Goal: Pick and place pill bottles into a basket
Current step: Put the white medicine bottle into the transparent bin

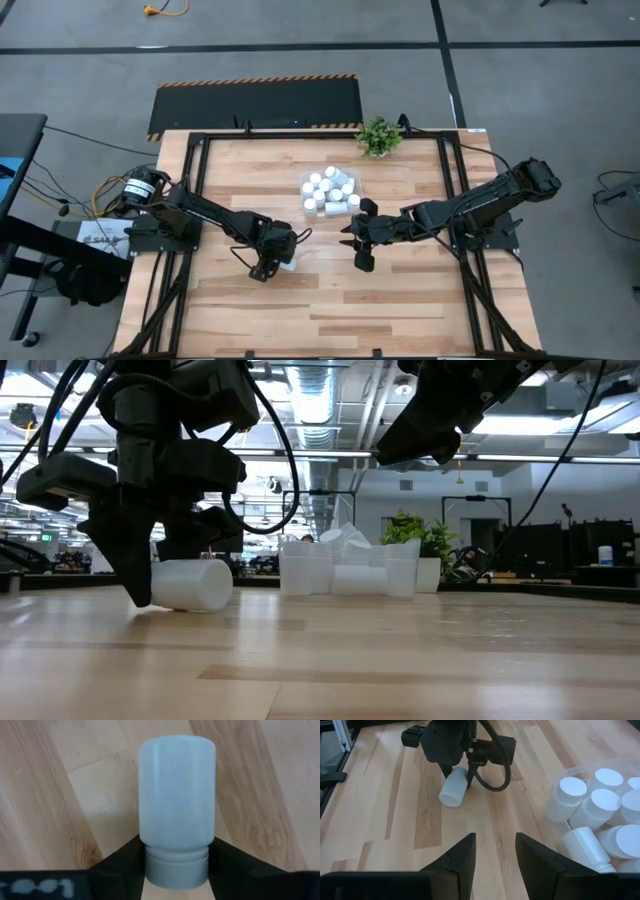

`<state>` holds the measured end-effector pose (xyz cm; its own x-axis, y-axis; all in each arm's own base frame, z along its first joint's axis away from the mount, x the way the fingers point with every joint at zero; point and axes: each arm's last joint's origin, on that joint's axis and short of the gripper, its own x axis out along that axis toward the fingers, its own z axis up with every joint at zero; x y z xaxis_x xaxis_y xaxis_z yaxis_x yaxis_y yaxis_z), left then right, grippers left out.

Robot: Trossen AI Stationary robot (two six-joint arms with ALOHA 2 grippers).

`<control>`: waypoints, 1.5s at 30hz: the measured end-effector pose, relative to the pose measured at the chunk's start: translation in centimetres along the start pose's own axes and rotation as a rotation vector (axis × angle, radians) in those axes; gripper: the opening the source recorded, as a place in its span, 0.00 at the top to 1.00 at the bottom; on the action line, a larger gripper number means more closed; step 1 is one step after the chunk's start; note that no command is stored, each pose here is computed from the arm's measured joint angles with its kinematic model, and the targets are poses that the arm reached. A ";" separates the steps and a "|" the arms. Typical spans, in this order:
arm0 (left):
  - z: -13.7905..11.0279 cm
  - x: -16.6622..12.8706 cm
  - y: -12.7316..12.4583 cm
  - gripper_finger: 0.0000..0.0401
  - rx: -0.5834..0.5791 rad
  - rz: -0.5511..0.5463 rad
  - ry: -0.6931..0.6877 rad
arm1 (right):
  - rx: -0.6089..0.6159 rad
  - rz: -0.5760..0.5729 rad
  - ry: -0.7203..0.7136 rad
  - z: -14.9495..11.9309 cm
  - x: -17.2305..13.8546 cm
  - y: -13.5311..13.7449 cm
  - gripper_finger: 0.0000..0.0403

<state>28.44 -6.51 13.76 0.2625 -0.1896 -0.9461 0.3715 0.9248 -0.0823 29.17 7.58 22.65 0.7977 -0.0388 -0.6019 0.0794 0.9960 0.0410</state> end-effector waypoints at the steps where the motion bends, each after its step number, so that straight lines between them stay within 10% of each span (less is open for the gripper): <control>1: 0.0 0.0 0.0 0.61 0.000 0.000 0.000 | 0.000 0.000 0.000 0.0 0.0 0.0 0.67; 17: 1.5 -1.9 1.0 0.62 0.018 0.042 0.044 | -0.028 0.012 -0.063 1.0 -1.8 -0.2 0.67; 29: 5.0 -6.7 4.5 0.62 0.078 0.267 0.006 | -0.188 -0.006 -0.119 2.0 -5.5 -1.6 0.67; 45: 8.0 -15.1 12.7 0.61 -0.236 0.449 -0.343 | -0.159 -0.125 0.055 0.8 -8.7 -5.7 0.67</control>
<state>36.27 5.42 29.53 0.6336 0.1769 -0.7531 -0.0392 0.9796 0.1970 22.27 2.19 28.24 0.7533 -0.1628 -0.6373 0.0770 0.9840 -0.1604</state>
